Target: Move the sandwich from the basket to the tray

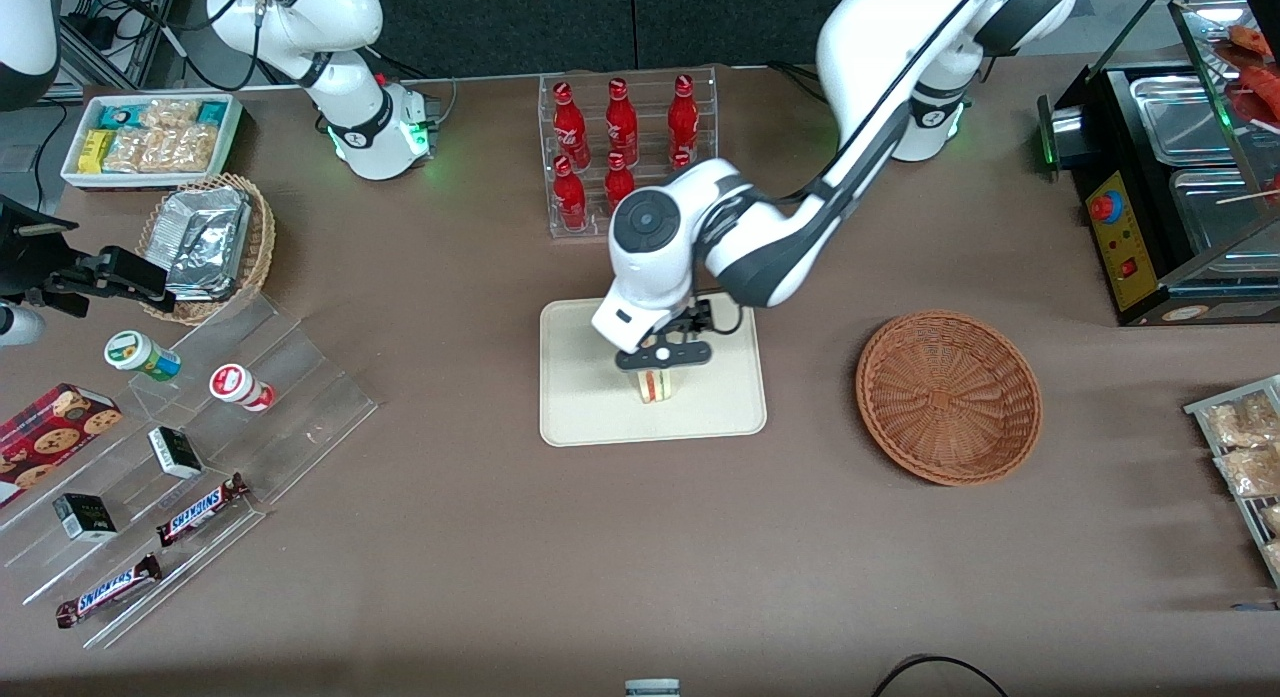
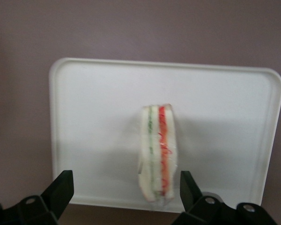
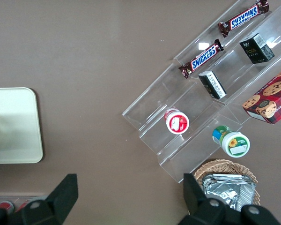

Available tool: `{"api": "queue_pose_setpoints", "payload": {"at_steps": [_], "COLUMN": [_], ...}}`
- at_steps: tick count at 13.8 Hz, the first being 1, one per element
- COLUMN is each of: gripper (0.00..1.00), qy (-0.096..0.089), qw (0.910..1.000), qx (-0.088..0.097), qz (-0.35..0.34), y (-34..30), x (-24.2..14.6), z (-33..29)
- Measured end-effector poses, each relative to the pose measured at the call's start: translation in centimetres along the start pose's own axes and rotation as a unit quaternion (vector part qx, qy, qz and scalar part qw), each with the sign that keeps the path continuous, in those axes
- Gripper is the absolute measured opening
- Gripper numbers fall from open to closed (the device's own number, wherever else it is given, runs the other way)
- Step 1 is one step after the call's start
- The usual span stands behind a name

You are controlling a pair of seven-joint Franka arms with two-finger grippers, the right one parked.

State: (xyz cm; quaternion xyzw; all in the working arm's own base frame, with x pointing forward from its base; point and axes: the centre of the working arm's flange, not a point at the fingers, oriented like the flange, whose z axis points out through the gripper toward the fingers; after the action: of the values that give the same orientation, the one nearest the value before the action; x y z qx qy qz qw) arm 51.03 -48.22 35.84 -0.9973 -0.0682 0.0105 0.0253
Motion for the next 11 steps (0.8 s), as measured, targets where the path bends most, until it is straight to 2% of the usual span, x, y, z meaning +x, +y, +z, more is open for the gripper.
{"api": "queue_pose_setpoints", "payload": {"at_steps": [3,6,7,11], "gripper": [1.00,1.00,1.00,1.00], "qy": [0.001,-0.002,-0.007,-0.038], "qw": [0.9984,0.9949,0.9947,0.9968], "qx": [0.005,0.029,0.035,0.033], "qz": [-0.057,-0.097,-0.096,-0.062], "y": [-5.8,-12.5,-14.5,-23.0], "x": [3.6,6.1,6.7,9.4], "z": [-6.8,-11.6,-12.7,-16.1]}}
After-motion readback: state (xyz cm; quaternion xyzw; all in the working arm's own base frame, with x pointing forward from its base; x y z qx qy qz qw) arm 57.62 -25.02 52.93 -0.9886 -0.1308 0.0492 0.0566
